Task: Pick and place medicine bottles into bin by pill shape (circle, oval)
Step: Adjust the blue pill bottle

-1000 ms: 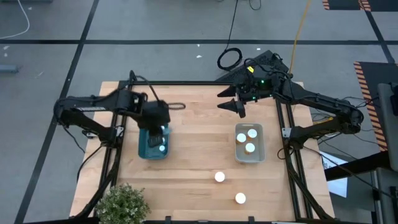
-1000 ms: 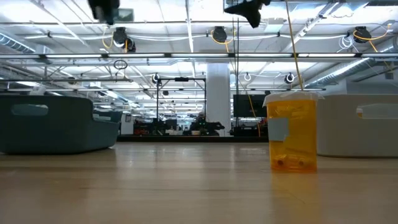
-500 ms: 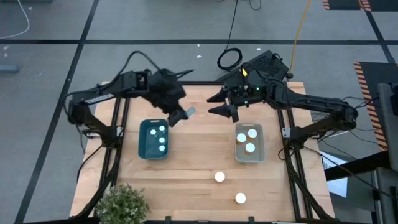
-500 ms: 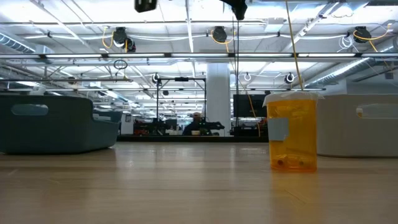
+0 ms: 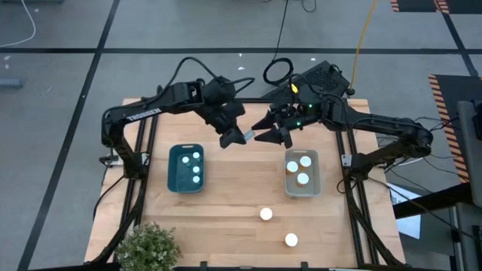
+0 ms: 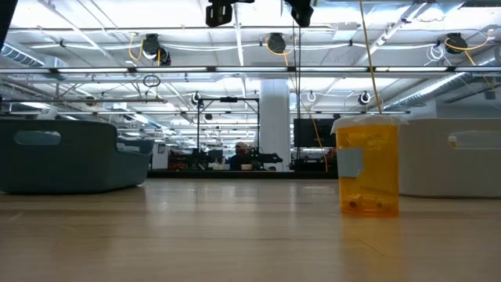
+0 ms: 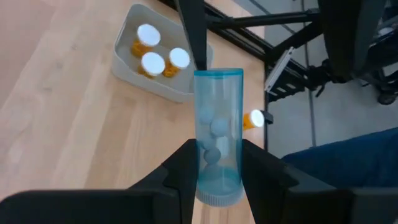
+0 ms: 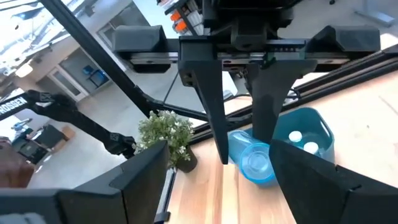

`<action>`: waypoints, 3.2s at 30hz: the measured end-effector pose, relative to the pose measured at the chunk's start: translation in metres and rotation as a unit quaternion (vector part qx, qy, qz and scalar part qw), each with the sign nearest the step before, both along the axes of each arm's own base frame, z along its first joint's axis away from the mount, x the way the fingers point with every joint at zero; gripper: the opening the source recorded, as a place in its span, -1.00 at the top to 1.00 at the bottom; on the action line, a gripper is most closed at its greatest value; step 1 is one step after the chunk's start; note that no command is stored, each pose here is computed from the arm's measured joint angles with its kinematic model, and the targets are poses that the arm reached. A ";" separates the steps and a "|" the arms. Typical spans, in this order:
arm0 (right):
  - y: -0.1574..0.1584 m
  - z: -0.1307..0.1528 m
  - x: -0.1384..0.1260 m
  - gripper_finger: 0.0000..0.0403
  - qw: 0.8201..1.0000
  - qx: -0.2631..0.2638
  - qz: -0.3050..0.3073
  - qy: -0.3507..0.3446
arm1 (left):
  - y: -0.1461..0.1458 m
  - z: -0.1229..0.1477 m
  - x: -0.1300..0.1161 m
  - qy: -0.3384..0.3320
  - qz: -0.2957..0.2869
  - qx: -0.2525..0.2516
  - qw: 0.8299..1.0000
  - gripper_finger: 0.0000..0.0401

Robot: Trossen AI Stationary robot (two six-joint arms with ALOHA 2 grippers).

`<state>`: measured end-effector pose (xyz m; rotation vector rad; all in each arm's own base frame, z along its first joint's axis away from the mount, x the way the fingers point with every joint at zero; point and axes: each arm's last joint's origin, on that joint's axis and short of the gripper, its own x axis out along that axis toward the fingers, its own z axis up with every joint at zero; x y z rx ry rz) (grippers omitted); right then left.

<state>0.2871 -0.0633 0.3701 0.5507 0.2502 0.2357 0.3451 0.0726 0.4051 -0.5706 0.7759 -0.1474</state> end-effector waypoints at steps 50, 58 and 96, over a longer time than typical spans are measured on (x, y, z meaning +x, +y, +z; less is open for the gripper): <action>-0.006 -0.006 0.002 0.32 1.000 0.004 0.004 0.015 | -0.001 0.005 0.004 -0.033 -0.002 0.003 0.999 0.44; -0.006 -0.006 0.002 0.19 1.000 0.017 0.002 0.019 | -0.001 0.005 0.004 -0.031 0.000 0.001 1.000 0.44; -0.006 -0.002 0.003 0.43 0.999 0.033 0.009 0.001 | -0.003 0.005 0.004 -0.022 0.008 -0.034 0.999 0.44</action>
